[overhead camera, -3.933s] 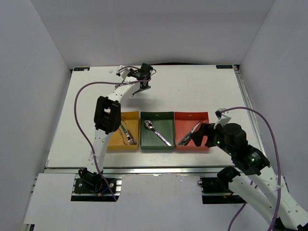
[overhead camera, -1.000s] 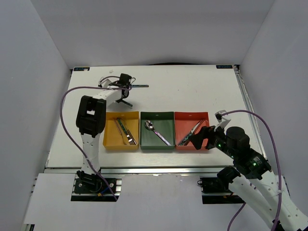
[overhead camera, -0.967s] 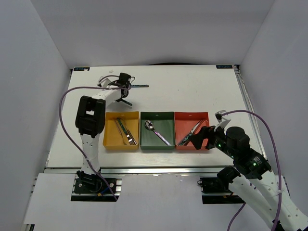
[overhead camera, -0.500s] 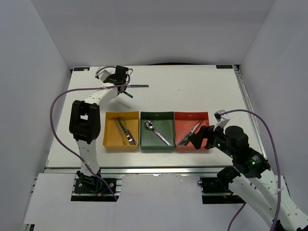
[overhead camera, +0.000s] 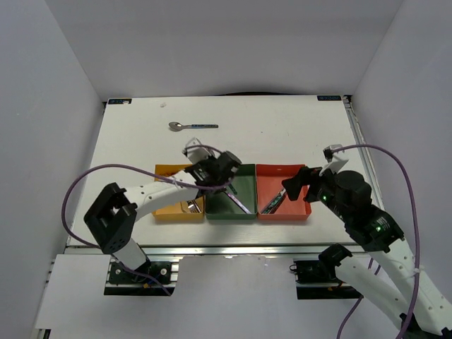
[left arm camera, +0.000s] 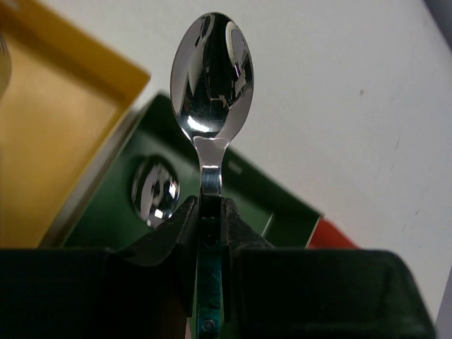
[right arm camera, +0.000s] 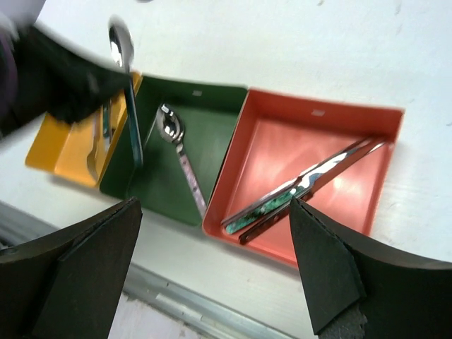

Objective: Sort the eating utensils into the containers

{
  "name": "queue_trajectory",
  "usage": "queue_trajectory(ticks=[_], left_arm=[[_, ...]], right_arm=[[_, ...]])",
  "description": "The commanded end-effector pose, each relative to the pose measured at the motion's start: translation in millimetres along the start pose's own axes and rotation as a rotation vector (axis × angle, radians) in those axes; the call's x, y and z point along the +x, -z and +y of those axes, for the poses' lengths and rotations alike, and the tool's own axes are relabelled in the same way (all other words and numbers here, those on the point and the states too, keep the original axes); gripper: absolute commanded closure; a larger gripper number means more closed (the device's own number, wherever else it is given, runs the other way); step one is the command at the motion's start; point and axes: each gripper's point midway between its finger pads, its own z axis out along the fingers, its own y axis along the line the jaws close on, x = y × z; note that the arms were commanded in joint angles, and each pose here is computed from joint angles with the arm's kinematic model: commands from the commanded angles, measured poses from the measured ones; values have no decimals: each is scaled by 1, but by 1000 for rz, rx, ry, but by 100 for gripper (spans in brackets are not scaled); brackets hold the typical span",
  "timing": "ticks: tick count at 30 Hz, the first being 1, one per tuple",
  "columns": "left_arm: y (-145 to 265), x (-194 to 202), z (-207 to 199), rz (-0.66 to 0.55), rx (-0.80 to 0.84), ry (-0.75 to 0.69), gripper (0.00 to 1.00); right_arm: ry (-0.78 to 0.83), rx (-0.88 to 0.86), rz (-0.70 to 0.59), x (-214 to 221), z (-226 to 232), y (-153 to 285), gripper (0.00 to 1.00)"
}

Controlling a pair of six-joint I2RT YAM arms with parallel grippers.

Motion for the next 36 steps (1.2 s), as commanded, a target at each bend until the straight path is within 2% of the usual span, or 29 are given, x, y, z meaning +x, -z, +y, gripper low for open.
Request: queue_trajectory(ticks=[1, 2, 6, 11, 12, 13, 15, 17, 19, 25, 28, 33, 35, 36], left_arm=[[19, 9, 5, -72, 7, 67, 100], [21, 15, 5, -66, 5, 95, 100], [17, 49, 3, -11, 3, 62, 100], [10, 66, 7, 11, -31, 33, 98], [9, 69, 8, 20, -33, 34, 91], [9, 70, 9, 22, -34, 33, 74], [10, 71, 7, 33, -27, 39, 57], [13, 69, 5, 40, -19, 44, 42], [15, 66, 2, 39, -16, 43, 35], [36, 38, -23, 26, 39, 69, 29], [42, 5, -28, -58, 40, 85, 19], [3, -52, -25, -115, -61, 96, 17], [-13, -76, -19, -175, -115, 91, 11], [-20, -86, -18, -204, -139, 85, 3]], right_arm=[[48, 84, -77, -36, -7, 0, 11], [51, 88, -78, -39, -7, -1, 11], [52, 54, -96, -50, 2, -3, 11], [51, 22, -93, -52, 9, -4, 11], [54, 23, -87, -50, 9, -5, 11], [60, 22, -85, -50, 8, -5, 11], [63, 27, -83, -50, 7, -5, 11], [68, 28, -83, -49, 7, -5, 11], [67, 32, -90, -51, 6, -6, 11], [76, 40, -106, -57, 6, -10, 11], [78, 41, -94, -56, 7, -16, 11], [65, 51, -106, -55, 5, -21, 11], [66, 53, -100, -54, 4, -22, 11], [67, 48, -92, -52, 5, -24, 11]])
